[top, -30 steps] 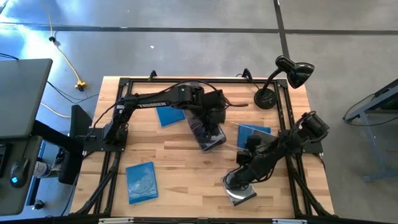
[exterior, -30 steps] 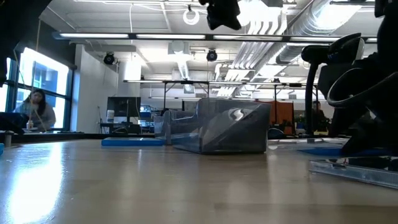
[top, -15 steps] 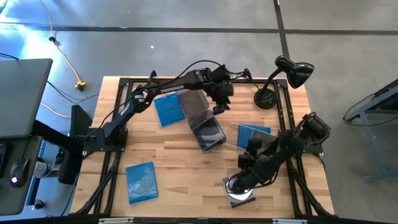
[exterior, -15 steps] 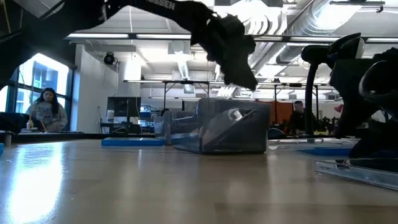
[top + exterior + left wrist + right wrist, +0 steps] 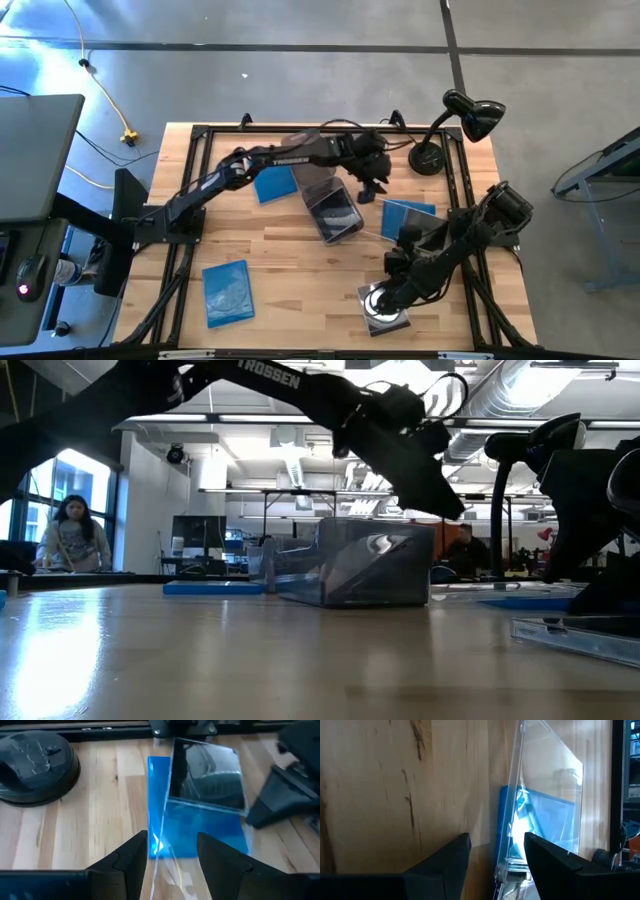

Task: Pick & place jewel cases by type
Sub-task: Put the left black CD case into the bottom black bin

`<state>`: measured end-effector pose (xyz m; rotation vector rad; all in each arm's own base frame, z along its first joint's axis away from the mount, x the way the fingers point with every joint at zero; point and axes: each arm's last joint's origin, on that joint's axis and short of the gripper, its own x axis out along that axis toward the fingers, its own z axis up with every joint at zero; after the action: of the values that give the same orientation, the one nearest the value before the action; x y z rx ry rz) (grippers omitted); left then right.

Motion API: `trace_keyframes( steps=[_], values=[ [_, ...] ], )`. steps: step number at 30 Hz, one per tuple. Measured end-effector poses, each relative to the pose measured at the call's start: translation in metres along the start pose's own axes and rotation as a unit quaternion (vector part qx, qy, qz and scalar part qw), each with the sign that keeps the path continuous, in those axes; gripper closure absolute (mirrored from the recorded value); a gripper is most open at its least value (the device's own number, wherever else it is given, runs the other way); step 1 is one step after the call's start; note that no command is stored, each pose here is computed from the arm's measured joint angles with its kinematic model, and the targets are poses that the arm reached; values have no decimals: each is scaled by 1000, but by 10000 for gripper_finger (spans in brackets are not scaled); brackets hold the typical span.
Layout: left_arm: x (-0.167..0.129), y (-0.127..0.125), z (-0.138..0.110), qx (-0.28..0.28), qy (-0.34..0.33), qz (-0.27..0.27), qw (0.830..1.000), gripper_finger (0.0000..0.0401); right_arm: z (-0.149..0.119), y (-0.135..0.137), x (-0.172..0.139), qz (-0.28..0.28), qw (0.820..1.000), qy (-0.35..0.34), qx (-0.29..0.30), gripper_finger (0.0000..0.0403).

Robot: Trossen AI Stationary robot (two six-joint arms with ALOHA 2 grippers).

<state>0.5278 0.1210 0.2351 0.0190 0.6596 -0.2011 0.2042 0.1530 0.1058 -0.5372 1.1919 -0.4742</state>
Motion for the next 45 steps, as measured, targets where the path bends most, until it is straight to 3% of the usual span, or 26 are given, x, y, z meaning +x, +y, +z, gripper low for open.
trace_keyframes(
  steps=[5,10,21,27,30,34,37,41,45],
  values=[
    [11,-2,-12,-18,32,-15,999,233,0,1,-1,5,1000,0,0,215],
    [9,-4,-29,-54,119,-6,991,233,0,1,-1,5,1000,1,-1,215],
    [-3,-14,-57,-87,295,52,950,233,-1,1,-1,8,1000,4,0,215],
    [-15,-19,-64,-110,357,43,927,233,-1,1,-1,10,1000,7,12,215],
    [-12,-17,-61,-115,334,48,934,233,-1,1,-1,10,1000,7,11,215],
    [1,-7,-38,-125,199,86,968,233,-1,1,-1,10,1000,6,11,215],
    [10,-3,-23,-89,112,99,985,233,-1,1,-1,11,1000,7,12,215],
    [30,-1,-28,-51,86,106,989,233,-1,1,-1,10,1000,5,12,215],
    [54,5,-43,-48,75,126,988,233,0,1,-1,4,1000,1,8,215]
  ],
)
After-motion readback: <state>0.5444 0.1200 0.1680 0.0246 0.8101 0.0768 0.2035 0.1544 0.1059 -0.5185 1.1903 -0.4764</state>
